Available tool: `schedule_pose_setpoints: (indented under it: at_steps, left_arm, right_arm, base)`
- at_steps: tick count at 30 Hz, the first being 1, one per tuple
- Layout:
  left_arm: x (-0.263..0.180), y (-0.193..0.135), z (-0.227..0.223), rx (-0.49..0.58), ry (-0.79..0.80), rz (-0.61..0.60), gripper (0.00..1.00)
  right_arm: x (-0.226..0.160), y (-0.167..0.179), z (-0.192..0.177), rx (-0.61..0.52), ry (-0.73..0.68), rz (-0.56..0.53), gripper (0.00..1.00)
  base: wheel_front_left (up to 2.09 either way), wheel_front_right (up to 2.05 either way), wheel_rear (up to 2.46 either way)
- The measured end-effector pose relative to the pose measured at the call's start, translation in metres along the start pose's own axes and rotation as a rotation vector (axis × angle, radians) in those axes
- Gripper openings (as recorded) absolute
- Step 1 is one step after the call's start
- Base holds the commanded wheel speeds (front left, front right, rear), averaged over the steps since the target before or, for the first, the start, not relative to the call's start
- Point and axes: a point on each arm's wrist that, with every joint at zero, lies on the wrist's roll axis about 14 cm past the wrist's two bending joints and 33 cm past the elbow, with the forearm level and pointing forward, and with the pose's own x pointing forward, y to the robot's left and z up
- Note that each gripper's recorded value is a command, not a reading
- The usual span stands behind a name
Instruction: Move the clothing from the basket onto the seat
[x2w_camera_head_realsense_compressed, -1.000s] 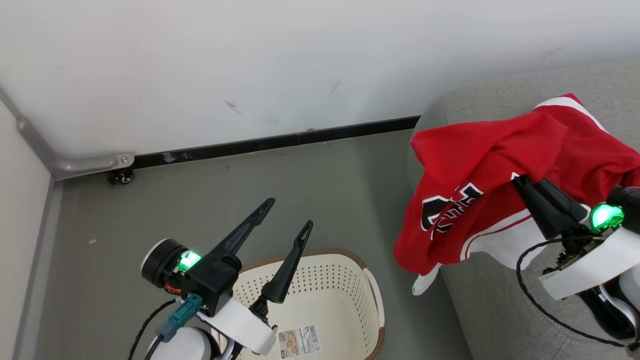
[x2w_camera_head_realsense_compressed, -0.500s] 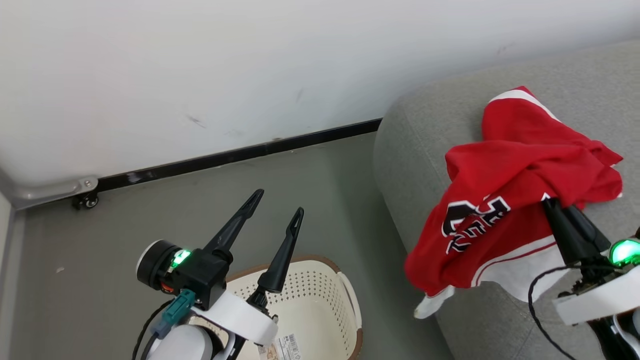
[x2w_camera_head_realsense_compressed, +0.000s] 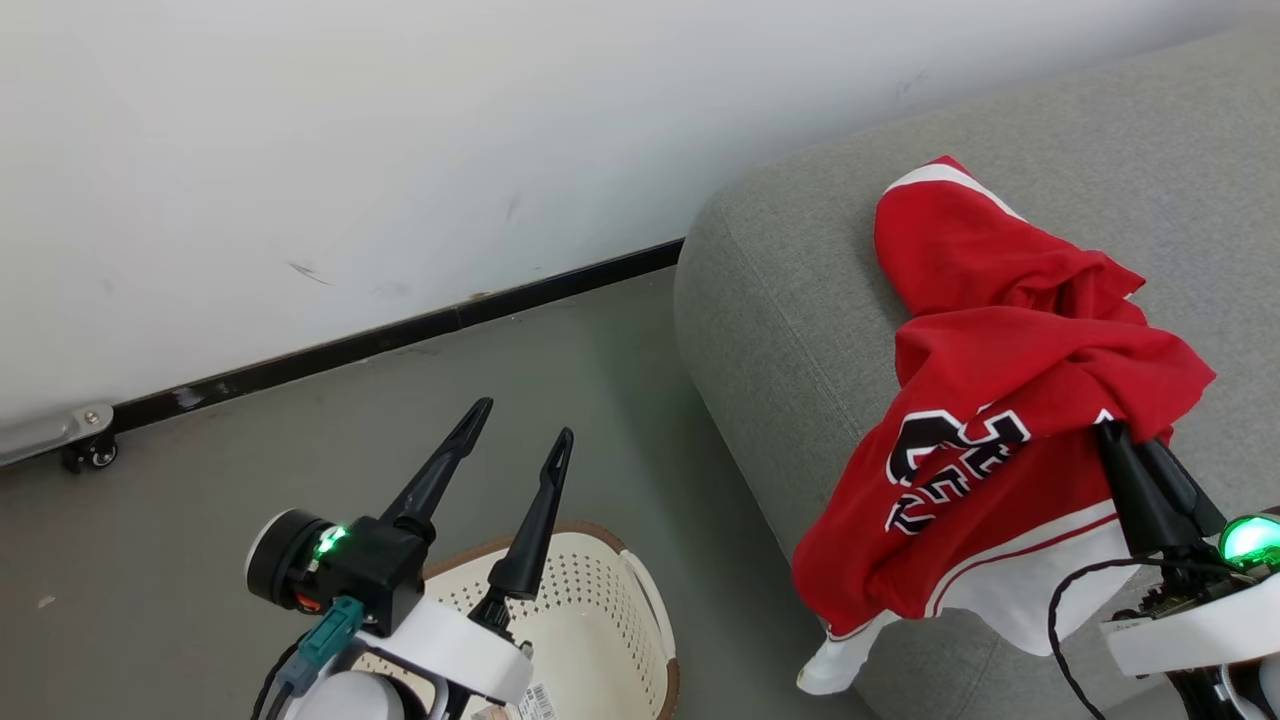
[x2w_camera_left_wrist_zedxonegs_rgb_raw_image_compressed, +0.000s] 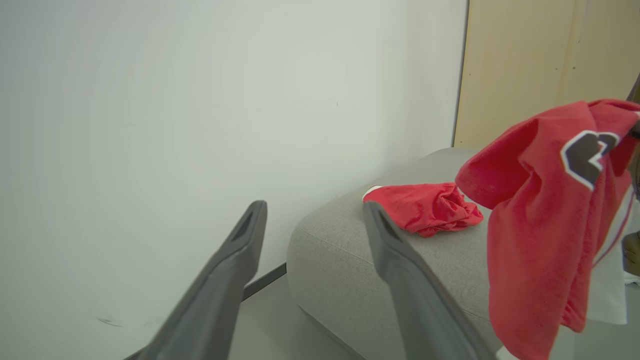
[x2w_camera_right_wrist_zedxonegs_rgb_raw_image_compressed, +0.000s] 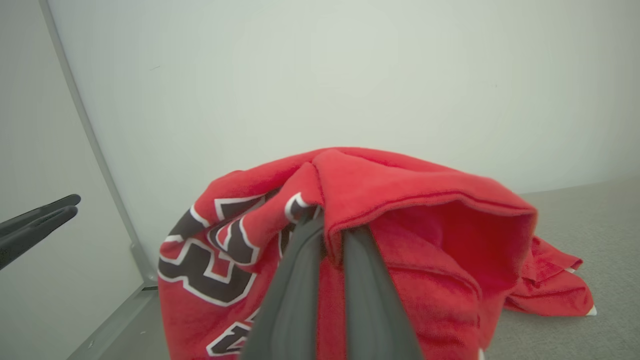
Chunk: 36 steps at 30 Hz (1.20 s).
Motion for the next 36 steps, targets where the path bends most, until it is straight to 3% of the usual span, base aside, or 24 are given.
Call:
schedule_pose_setpoints:
  at_steps: [8, 21, 36]
  left_arm:
    - [0.0, 0.007, -0.007, 0.012, 0.014, 0.017, 1.0]
    - [-0.006, 0.051, -0.014, 0.056, 0.019, 0.128, 1.0]
    - [-0.014, 0.082, -0.033, 0.098, 0.052, 0.163, 1.0]
  right_arm:
    - [0.004, -0.02, 0.016, 0.0, -0.055, -0.076, 0.0]
    - [0.066, -0.046, 0.097, -0.102, -0.235, -0.098, 0.0]
    - [0.115, -0.12, 0.138, -0.149, -0.233, -0.285, 0.0]
  base:
    - [0.0, 0.0, 0.0]
    - [0.0, 0.0, 0.0]
    - [0.0, 0.0, 0.0]
